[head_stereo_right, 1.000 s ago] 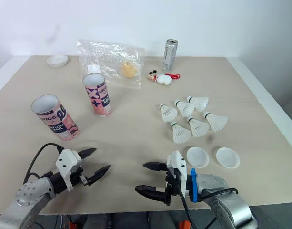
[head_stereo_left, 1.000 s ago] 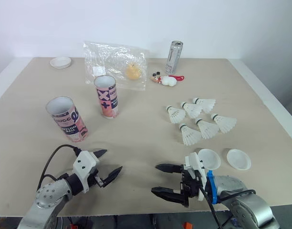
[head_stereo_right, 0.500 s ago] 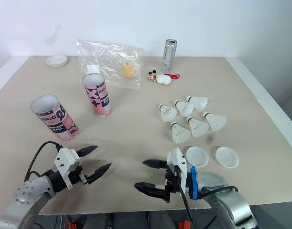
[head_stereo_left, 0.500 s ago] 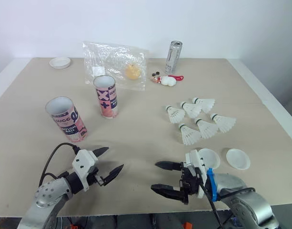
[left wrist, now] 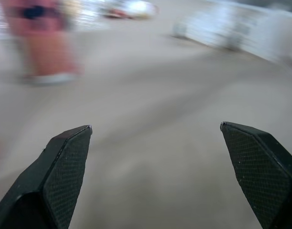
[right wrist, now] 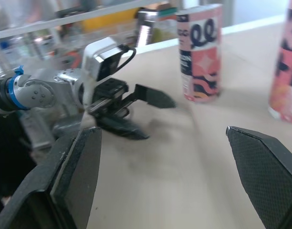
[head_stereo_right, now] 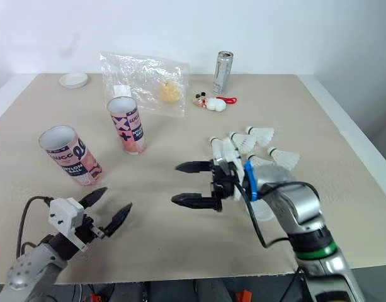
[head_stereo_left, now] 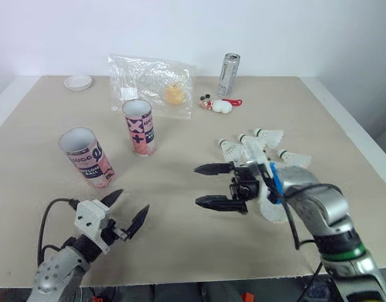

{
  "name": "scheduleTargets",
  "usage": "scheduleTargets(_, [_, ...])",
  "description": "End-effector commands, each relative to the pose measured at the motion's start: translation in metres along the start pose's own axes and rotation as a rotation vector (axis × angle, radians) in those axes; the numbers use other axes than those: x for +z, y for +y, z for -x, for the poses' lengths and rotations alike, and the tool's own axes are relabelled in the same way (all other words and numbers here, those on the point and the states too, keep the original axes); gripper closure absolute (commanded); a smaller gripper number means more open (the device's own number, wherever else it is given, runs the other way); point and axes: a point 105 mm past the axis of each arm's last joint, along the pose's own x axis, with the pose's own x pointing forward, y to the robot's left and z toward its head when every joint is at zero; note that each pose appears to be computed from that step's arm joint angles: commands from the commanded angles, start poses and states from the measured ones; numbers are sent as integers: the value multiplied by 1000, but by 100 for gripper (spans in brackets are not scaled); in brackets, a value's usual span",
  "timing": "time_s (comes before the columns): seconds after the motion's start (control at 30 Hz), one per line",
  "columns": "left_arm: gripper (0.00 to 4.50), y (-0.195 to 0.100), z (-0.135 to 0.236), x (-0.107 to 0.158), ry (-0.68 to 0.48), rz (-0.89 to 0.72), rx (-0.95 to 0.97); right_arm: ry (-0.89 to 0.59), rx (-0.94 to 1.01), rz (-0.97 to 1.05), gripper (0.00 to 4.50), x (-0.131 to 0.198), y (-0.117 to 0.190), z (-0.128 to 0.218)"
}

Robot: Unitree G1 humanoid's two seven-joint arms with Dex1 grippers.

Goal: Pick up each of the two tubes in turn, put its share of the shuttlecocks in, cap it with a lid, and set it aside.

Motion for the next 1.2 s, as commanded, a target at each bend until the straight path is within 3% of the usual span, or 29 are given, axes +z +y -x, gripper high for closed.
scheduleTargets(0.03, [0, 11, 4, 8, -25, -8, 201, -3, 23, 52, 3, 6, -16, -5])
scheduleTargets(0.3, [0, 40, -3, 8, -18, -23, 455, 33, 43, 123, 3, -1, -42, -9])
scheduleTargets(0.57, [0, 56, -25, 8, -31, 29, 461, 18, 36, 163, 3, 3, -55, -13])
scheduleTargets(0.9, [0, 78, -24, 4, -32, 57, 544, 23, 39, 180, 3, 2, -56, -14])
scheduleTargets(1.2, [0, 86, -45, 0, -23, 81, 466, 36, 31, 198, 3, 2, -57, -13])
